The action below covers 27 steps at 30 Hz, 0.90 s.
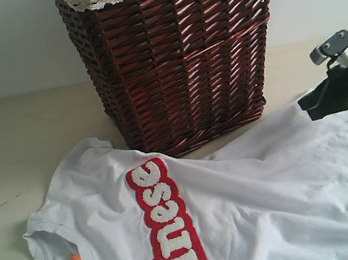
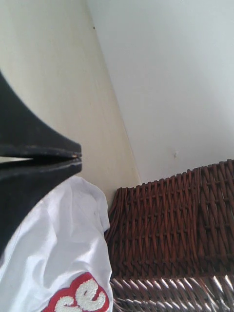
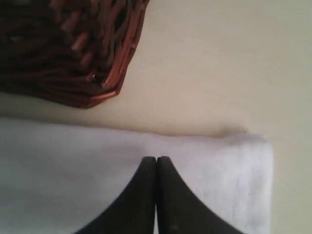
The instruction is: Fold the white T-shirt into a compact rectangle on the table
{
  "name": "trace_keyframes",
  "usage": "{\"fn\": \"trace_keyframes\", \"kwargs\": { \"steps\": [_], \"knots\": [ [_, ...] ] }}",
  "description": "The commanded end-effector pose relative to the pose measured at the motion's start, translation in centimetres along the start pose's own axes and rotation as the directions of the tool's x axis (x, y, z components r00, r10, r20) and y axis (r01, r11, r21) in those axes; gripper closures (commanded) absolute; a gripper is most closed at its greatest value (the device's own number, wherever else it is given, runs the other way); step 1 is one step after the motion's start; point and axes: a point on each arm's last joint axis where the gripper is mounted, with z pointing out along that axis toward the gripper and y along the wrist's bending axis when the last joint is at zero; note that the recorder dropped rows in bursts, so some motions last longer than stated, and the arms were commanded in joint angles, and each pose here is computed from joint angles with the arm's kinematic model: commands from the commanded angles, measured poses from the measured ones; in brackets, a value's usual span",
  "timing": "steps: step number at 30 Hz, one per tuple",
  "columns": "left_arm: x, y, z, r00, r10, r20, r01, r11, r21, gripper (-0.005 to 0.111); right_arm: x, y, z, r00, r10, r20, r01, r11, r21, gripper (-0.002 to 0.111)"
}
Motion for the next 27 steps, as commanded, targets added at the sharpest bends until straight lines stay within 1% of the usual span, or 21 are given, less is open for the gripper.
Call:
{"fn": "trace_keyframes", "kwargs": {
  "steps": [1,6,10,11,14,17,20,24,25,26,27],
  "knots": [
    [-0.1,0.0,-0.1,1.0,-0.007,0.008,0.008,1.0,-0.006,0.105,1.2,-0.2,1.9,0.995,-0.008,-0.102,0.016,0.996,0.084,0.108],
    [-0.1,0.0,-0.1,1.0,-0.007,0.008,0.008,1.0,-0.006,0.105,3.0,-1.4,2.5,0.976,0.035,-0.215,0.015,0.973,0.228,0.108],
    [-0.1,0.0,-0.1,1.0,-0.007,0.008,0.008,1.0,-0.006,0.105,4.2,-2.8,2.1,0.95,0.121,-0.29,0.001,0.921,0.389,0.108],
    [-0.1,0.0,-0.1,1.0,-0.007,0.008,0.008,1.0,-0.006,0.105,4.3,-2.9,2.0,0.947,0.128,-0.295,0.003,0.915,0.404,0.108],
    [-0.1,0.0,-0.1,1.0,-0.007,0.008,0.008,1.0,-0.006,0.105,4.1,-2.9,1.9,0.95,0.119,-0.29,0.009,0.916,0.402,0.108],
    [-0.1,0.0,-0.1,1.0,-0.007,0.008,0.008,1.0,-0.006,0.105,2.7,-2.5,1.3,0.966,0.111,-0.232,-0.018,0.929,0.371,0.108],
    [-0.1,0.0,-0.1,1.0,-0.007,0.008,0.008,1.0,-0.006,0.105,0.1,-1.6,0.1,0.985,0.126,-0.117,-0.085,0.949,0.303,0.108],
    [-0.1,0.0,-0.1,1.0,-0.007,0.008,0.008,1.0,-0.006,0.105,-3.9,0.0,-2.8,0.997,0.07,0.01,-0.071,0.974,0.213,0.108],
    [-0.1,0.0,-0.1,1.0,-0.007,0.008,0.008,1.0,-0.006,0.105,-5.3,1.3,-4.1,0.998,0.039,0.051,-0.046,0.989,0.139,0.108],
    [-0.1,0.0,-0.1,1.0,-0.007,0.008,0.008,1.0,-0.006,0.105,-6.1,3.0,-5.1,0.997,-0.046,0.067,0.046,0.999,0.007,0.108],
    [-0.1,0.0,-0.1,1.0,-0.007,0.008,0.008,1.0,-0.006,0.105,-6.3,4.3,-5.2,0.993,-0.093,0.069,0.099,0.991,-0.089,0.108]
  ]
}}
